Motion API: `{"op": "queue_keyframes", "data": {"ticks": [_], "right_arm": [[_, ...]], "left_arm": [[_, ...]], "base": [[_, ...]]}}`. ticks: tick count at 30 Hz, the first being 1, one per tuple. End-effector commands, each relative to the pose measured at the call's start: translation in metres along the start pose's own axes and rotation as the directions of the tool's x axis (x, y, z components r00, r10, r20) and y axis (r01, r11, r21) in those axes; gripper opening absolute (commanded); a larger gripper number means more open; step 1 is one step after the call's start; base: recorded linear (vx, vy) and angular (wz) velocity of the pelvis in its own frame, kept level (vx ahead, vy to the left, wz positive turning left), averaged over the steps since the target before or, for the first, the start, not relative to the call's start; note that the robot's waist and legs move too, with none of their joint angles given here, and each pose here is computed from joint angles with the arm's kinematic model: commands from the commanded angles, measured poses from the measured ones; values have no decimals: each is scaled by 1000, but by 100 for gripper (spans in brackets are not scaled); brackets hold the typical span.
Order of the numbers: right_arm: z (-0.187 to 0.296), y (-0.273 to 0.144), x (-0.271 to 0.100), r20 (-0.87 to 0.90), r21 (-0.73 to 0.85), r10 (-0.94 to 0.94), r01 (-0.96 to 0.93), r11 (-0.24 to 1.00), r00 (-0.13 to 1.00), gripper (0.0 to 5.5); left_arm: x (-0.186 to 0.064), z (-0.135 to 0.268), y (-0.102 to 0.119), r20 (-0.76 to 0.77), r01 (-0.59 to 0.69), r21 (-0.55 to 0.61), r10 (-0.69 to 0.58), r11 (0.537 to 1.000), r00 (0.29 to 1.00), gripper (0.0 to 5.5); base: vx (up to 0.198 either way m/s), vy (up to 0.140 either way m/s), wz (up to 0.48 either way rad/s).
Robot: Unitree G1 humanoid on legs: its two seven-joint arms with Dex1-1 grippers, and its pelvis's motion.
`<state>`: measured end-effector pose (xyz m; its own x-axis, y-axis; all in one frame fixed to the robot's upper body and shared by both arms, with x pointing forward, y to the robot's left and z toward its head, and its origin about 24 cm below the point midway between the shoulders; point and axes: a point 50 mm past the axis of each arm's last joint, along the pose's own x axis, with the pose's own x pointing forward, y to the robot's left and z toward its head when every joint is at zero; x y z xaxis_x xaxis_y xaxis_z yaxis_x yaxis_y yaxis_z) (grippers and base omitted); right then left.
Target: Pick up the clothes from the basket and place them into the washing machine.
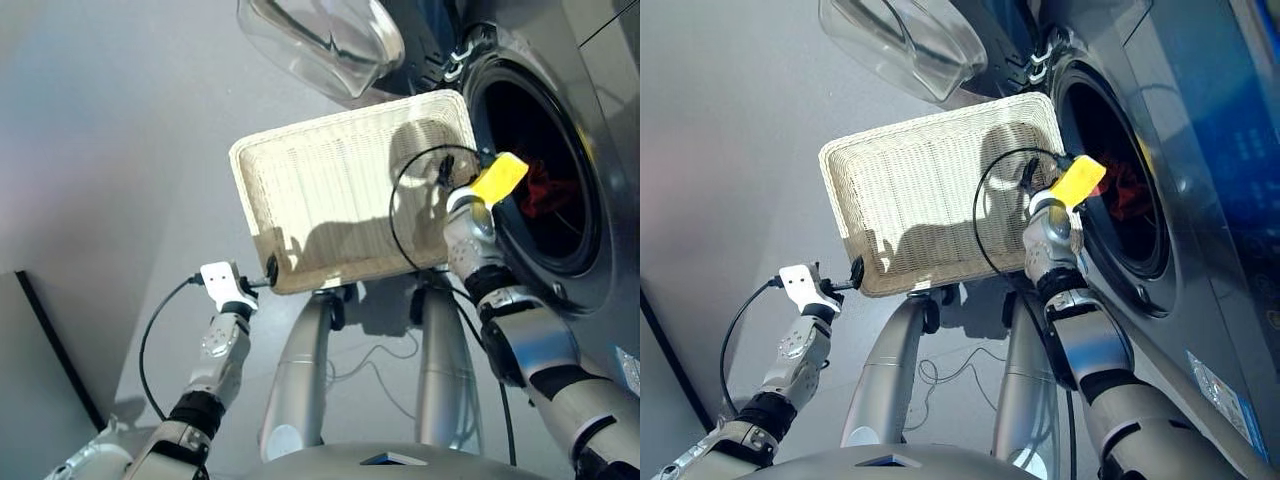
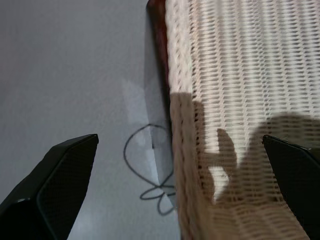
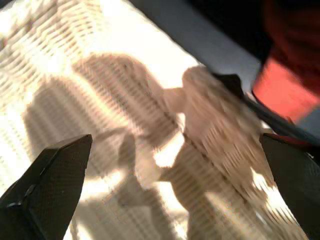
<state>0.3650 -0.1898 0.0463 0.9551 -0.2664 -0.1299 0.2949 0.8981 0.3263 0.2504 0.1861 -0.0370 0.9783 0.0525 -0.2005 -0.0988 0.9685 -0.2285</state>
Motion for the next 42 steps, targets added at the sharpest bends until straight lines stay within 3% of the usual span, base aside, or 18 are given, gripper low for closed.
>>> {"op": "queue_keyframes", "data": {"ticks": [1, 5, 6, 8, 10, 14, 16, 22, 34, 42], "right_arm": [[-13, 11, -9, -10, -71, 84, -85, 994, 996, 550], [-45, -7, -25, -105, -159, 78, -94, 983, 991, 550], [-64, -13, -37, -166, -308, 108, -156, 939, 980, 550], [-74, -18, -44, -204, -357, 104, -174, 918, 973, 550], [-106, -29, -70, -315, -495, 130, -279, 823, 940, 550], [-127, -43, -90, -406, -588, 131, -368, 720, 905, 550], [-146, -62, -111, -487, -623, 86, -415, 664, 869, 550], [-176, -102, -154, -618, -580, -79, -386, 717, 783, 550], [-202, -158, -226, -748, -481, -317, -147, 864, 583, 550], [-205, -168, -242, -760, -462, -356, -67, 884, 544, 550]], "left_arm": [[-1, 6, 17, 26, -50, 17, 49, 999, 998, 550], [-5, -12, 19, -48, -76, 16, 77, 997, 996, 550], [-8, -22, 21, -95, -85, 31, 88, 996, 992, 550], [-9, -27, 21, -117, -81, 52, 86, 995, 989, 550], [-15, -42, 22, -188, -59, 125, 82, 990, 979, 550], [-25, -59, 28, -276, -53, 173, 100, 984, 956, 550], [-35, -75, 34, -361, -21, 265, 119, 964, 925, 550], [-57, -97, 50, -473, 14, 420, 206, 907, 857, 550], [-113, -127, 77, -617, -13, 429, 303, 903, 726, 550], [-126, -135, 73, -647, 1, 410, 289, 912, 706, 550]], "base": [[0, 0, 0], [0, 0, 0], [50, 6, -30], [0, 0, 0], [65, 35, 17], [47, 31, 28], [47, 54, 39], [87, 37, -104], [102, 32, -87], [7, 1, -2]]}}
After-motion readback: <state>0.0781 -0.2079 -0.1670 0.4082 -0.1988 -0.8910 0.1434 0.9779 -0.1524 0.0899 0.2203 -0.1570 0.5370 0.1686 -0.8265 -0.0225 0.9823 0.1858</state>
